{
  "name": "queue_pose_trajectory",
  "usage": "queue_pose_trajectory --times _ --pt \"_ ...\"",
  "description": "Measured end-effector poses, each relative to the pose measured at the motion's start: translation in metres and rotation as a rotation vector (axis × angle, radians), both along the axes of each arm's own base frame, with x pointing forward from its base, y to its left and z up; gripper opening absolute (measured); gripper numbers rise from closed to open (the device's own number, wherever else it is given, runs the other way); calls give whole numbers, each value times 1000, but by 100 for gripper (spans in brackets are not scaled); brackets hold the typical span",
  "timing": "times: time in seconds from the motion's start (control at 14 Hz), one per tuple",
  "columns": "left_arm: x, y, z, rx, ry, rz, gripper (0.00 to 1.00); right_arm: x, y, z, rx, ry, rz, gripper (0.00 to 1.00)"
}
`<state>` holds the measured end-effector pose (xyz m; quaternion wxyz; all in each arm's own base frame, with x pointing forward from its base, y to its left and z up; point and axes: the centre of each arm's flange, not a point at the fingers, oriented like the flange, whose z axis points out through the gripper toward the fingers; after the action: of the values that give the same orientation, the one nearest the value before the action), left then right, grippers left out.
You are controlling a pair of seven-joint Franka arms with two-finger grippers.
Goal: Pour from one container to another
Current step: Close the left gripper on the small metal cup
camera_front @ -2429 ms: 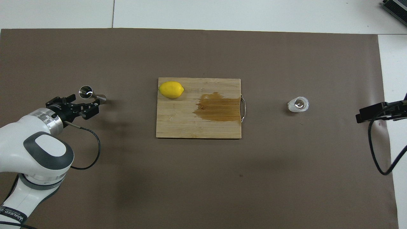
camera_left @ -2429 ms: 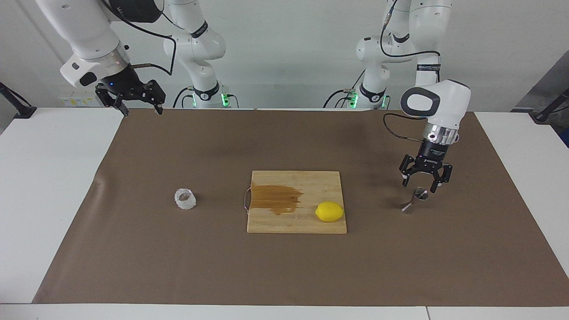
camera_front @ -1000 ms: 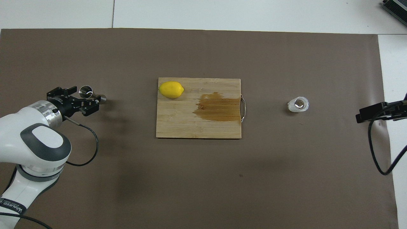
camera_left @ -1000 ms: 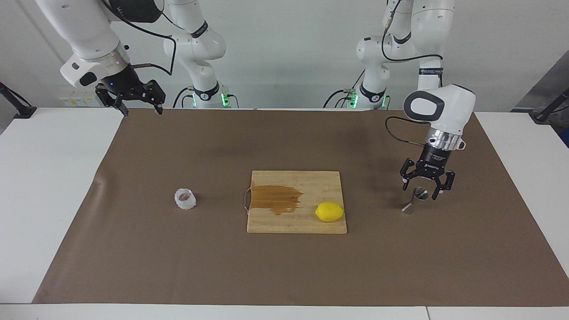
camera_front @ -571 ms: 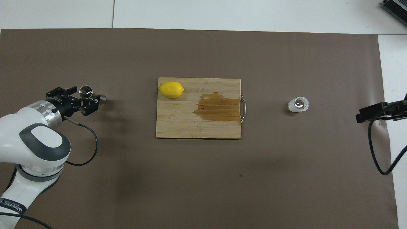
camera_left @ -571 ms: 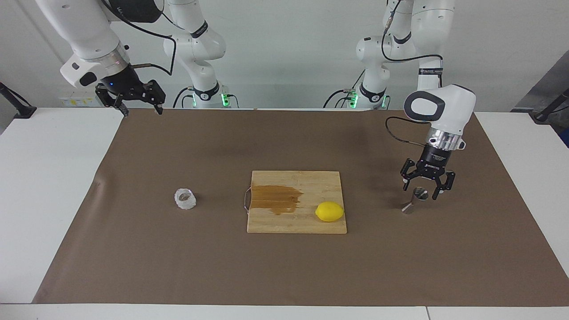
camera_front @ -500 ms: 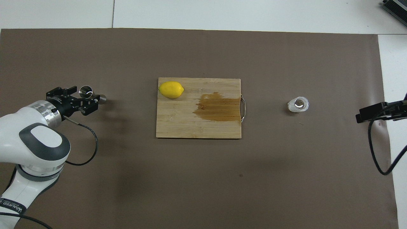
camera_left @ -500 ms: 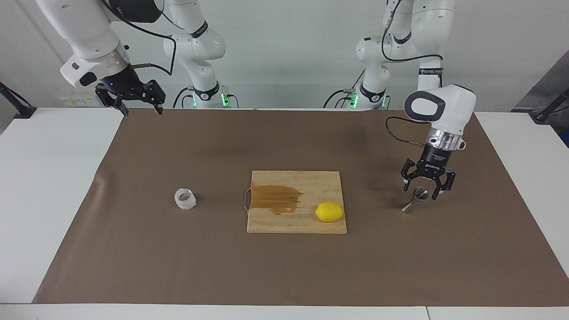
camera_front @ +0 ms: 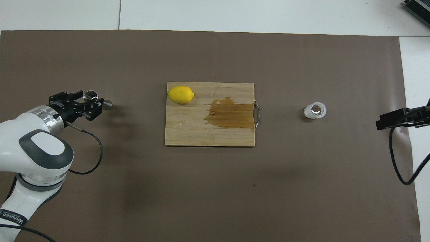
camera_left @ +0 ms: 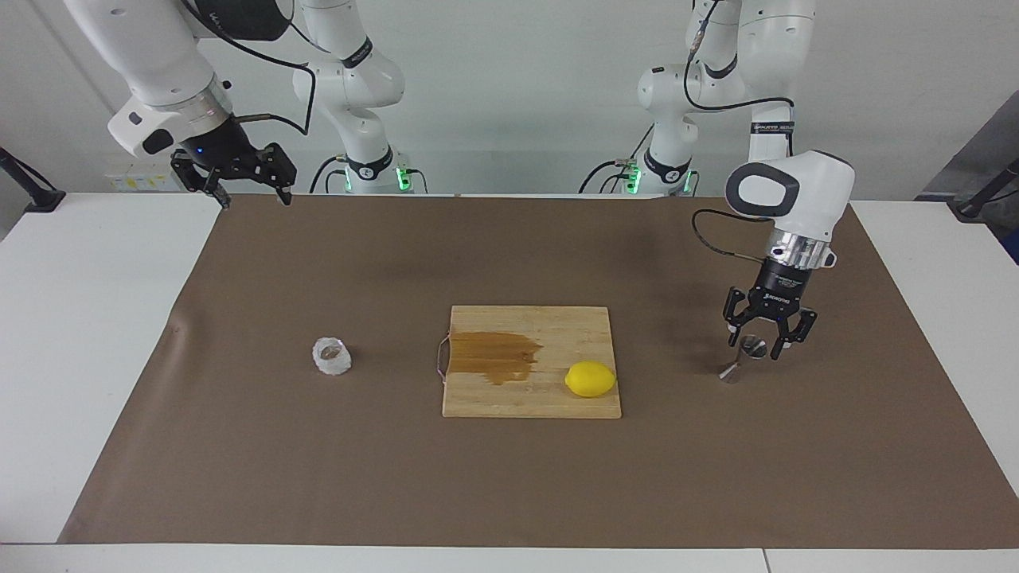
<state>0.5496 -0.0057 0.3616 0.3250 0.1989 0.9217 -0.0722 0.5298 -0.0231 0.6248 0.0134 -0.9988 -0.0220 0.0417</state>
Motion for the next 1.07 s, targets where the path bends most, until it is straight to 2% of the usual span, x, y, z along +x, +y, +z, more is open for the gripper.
queue_pose_trajectory --times 0.36,0.43,0.64,0.79,1.07 --pt "0 0 -1 1 1 -1 73 0 0 0 0 0 0 100" --pt "0 0 -1 1 1 -2 69 0 0 0 0 0 0 100" --pt "0 -1 -1 1 2 -3 64 0 0 0 0 0 0 100" --pt "0 -1 -1 2 1 -4 51 0 0 0 0 0 0 100" --pt "0 -1 -1 3 1 -5 51 0 0 0 0 0 0 100"
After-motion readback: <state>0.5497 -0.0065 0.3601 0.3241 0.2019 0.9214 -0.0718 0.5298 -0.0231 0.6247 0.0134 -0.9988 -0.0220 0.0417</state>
